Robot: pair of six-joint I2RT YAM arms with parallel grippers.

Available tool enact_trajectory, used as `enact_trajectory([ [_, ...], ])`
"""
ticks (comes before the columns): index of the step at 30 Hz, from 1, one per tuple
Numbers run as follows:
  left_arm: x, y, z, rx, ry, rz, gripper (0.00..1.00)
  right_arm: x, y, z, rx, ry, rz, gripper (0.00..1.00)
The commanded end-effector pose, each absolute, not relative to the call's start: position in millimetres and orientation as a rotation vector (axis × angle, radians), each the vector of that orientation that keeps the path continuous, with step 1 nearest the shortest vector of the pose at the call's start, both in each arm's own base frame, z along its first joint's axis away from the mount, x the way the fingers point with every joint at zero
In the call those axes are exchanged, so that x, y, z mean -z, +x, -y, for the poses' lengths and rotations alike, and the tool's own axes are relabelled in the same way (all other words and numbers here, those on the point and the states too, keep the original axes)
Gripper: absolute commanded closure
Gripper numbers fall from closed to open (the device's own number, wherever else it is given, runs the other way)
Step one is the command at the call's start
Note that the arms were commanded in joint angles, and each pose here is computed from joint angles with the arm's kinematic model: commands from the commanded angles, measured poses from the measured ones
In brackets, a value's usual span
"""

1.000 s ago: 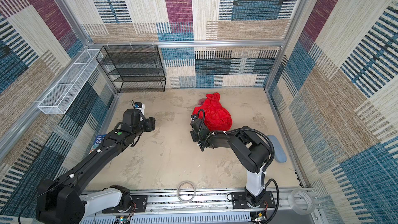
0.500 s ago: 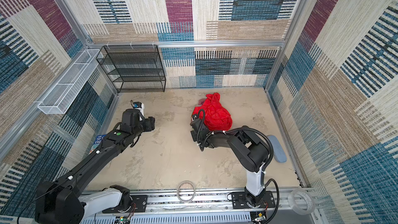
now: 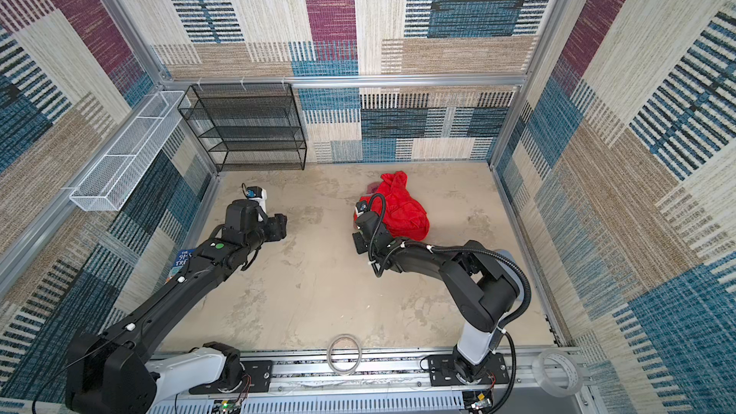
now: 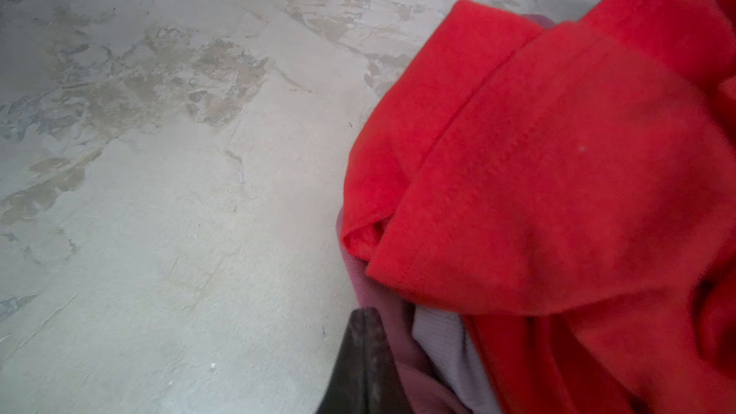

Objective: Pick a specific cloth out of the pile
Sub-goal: 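Close the right gripper on the pink shirt under the red garment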

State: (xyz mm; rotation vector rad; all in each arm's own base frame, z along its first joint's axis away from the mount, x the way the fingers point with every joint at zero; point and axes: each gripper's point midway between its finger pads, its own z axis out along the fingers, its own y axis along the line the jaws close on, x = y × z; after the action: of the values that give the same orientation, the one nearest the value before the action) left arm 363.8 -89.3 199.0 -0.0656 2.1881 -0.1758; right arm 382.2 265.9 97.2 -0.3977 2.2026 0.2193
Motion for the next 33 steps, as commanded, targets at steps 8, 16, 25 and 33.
enact_trajectory([
  [8, -204, 368, 93, 0.184, -0.051, -2.177, 0.32, -129, 385, -262, -0.437, -0.333, -2.160, 1.00],
  [16, -209, 367, 92, 0.187, -0.053, -2.169, 0.32, -163, 383, -252, -0.535, -0.317, -2.104, 1.00],
  [25, -212, 367, 93, 0.203, -0.055, -2.160, 0.32, -201, 384, -234, -0.560, -0.291, -2.037, 1.00],
  [33, -213, 366, 94, 0.212, -0.062, -2.157, 0.32, -203, 381, -223, -0.537, -0.291, -2.024, 1.00],
])
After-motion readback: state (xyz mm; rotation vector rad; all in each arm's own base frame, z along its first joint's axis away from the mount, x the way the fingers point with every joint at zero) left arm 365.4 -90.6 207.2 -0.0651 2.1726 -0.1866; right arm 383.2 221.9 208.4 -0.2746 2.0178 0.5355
